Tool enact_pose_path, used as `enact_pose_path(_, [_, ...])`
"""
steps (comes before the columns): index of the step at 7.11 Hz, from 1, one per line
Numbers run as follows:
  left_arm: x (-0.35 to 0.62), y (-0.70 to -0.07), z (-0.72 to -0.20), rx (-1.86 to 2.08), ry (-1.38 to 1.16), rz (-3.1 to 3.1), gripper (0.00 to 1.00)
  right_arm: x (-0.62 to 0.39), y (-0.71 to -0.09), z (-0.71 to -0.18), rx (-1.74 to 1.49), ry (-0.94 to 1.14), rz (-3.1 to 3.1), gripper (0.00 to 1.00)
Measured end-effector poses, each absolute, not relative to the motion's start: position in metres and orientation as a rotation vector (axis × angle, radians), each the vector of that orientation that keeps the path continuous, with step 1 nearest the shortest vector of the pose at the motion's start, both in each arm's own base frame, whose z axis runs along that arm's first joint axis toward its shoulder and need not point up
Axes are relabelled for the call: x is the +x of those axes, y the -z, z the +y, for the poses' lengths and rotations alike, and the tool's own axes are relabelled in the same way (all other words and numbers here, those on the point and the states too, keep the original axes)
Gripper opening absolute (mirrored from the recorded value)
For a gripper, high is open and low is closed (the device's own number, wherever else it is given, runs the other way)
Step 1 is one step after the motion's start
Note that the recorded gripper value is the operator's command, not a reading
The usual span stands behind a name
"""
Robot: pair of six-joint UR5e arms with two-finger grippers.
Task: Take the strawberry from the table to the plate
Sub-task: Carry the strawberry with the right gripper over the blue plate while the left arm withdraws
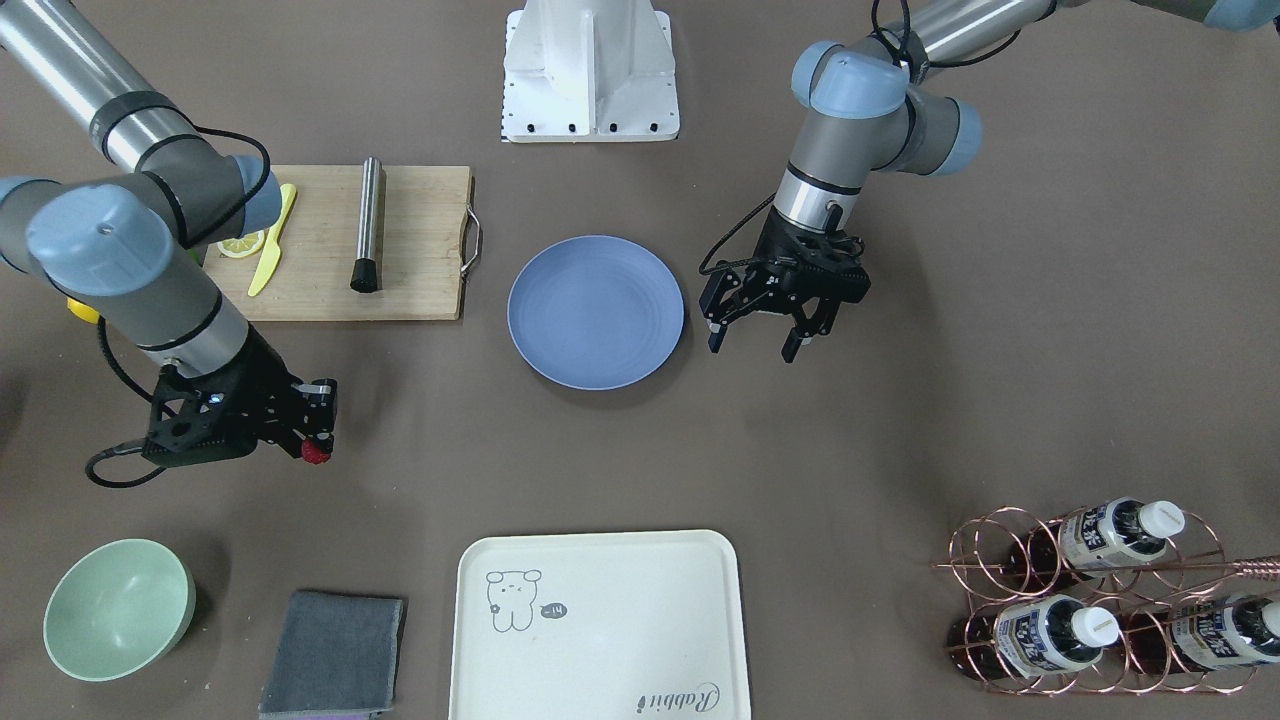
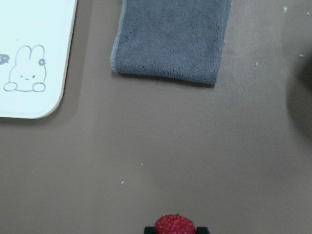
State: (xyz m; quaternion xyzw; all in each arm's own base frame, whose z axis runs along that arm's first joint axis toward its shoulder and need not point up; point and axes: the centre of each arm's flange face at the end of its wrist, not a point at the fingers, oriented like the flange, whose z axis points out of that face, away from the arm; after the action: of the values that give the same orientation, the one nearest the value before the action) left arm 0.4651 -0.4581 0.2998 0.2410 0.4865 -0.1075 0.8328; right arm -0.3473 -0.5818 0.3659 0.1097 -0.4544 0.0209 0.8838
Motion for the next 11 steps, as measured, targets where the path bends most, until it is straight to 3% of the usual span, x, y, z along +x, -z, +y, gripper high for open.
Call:
enact_pose_path(4, [0.377, -0.324, -0.495, 0.61, 0.168, 0.959, 0.98, -0.383, -0.301, -0.553, 0.253, 0.001, -0.954, 0.0])
enact_pose_path(7, [0.277, -0.387, -0.521, 0.584, 0.007, 0.877, 0.98, -0.458, -0.245, -0.491, 0.221, 0.022, -0.929, 0.0])
enact_pose_path(11, [0.175, -0.474, -0.51, 0.496, -0.023, 0.813, 0.98, -0.582, -0.187, -0.381, 0.196, 0.007, -0.889, 0.0])
